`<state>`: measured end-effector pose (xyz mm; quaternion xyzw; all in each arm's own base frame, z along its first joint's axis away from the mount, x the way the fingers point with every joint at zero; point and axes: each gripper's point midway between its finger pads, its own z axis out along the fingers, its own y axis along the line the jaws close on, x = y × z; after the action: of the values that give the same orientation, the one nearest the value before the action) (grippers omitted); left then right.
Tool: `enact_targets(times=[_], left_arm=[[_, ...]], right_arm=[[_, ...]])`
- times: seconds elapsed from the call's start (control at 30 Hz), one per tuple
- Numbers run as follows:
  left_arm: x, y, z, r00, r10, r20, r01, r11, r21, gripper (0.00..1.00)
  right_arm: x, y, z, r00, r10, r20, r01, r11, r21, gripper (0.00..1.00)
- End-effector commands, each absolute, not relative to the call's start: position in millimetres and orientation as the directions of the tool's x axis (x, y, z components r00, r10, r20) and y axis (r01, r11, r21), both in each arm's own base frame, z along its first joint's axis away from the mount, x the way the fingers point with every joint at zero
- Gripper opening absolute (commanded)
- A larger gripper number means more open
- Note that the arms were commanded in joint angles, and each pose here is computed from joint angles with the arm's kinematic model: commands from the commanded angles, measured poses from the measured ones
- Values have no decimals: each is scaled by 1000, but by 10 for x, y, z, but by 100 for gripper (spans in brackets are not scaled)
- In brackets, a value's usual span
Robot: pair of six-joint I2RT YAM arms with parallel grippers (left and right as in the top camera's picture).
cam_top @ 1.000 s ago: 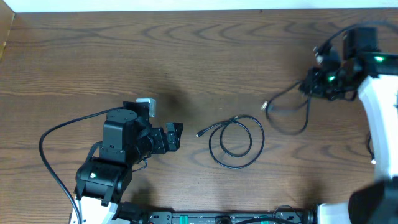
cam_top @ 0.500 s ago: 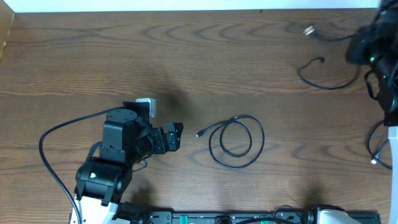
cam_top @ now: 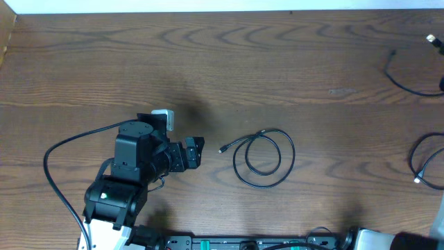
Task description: Untangle cables
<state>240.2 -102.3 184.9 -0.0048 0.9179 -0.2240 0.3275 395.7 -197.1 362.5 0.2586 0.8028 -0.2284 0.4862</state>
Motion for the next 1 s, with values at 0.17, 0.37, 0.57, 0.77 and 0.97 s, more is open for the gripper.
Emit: enact_targets(times=[0.17, 0.37, 0.57, 0.77, 0.97], left_arm=[[2401, -1033, 1877, -783, -142, -606, 156, 898, -412, 98], [2401, -1033, 1877, -782, -142, -606, 156, 898, -412, 98], [2401, -1033, 1877, -783, -142, -606, 156, 898, -412, 98], [2401, -1033, 1877, -783, -142, -606, 156, 898, -412, 98], [2401, -1033, 1877, -783, -142, -606, 156, 898, -412, 98]], right_arm=[[3893, -2532, 2943, -423, 402, -812, 746, 663, -61, 1], [3937, -2594, 2305, -495, 537, -683, 731, 683, 7, 1], [4053, -2470, 1752, -579, 597, -555, 686, 724, 63, 6], [4035, -2314, 1344, -643, 634, -429, 665, 740, 96, 99], [3900, -2236, 1249, -672, 646, -363, 669, 740, 78, 99]])
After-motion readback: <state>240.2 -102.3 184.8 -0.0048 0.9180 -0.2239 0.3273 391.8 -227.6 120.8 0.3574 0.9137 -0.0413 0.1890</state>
